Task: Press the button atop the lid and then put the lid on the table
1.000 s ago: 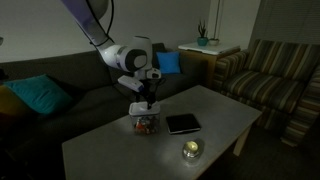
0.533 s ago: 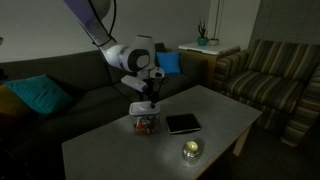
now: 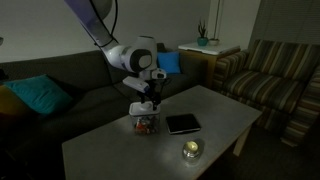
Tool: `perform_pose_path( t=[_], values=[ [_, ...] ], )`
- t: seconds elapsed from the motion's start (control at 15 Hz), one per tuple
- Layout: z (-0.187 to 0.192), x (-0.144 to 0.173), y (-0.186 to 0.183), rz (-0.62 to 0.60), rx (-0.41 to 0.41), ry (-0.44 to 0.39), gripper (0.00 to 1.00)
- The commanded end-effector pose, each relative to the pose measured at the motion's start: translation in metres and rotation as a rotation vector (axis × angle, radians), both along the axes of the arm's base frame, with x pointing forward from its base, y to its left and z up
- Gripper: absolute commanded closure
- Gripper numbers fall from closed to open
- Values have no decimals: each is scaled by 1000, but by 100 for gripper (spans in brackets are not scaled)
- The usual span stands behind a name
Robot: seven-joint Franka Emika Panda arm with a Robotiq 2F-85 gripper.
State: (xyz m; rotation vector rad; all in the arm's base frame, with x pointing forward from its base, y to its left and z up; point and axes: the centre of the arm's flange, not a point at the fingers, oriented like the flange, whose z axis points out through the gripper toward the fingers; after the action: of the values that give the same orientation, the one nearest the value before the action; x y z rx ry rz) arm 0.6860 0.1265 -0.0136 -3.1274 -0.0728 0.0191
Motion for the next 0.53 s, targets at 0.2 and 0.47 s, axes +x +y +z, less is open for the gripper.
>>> perform_pose_path(
  t=[0.2,0.47],
  values=[
    [-9,6,-1,0,-1,51,0],
    [-10,8,1,-3,11,70,40]
  ],
)
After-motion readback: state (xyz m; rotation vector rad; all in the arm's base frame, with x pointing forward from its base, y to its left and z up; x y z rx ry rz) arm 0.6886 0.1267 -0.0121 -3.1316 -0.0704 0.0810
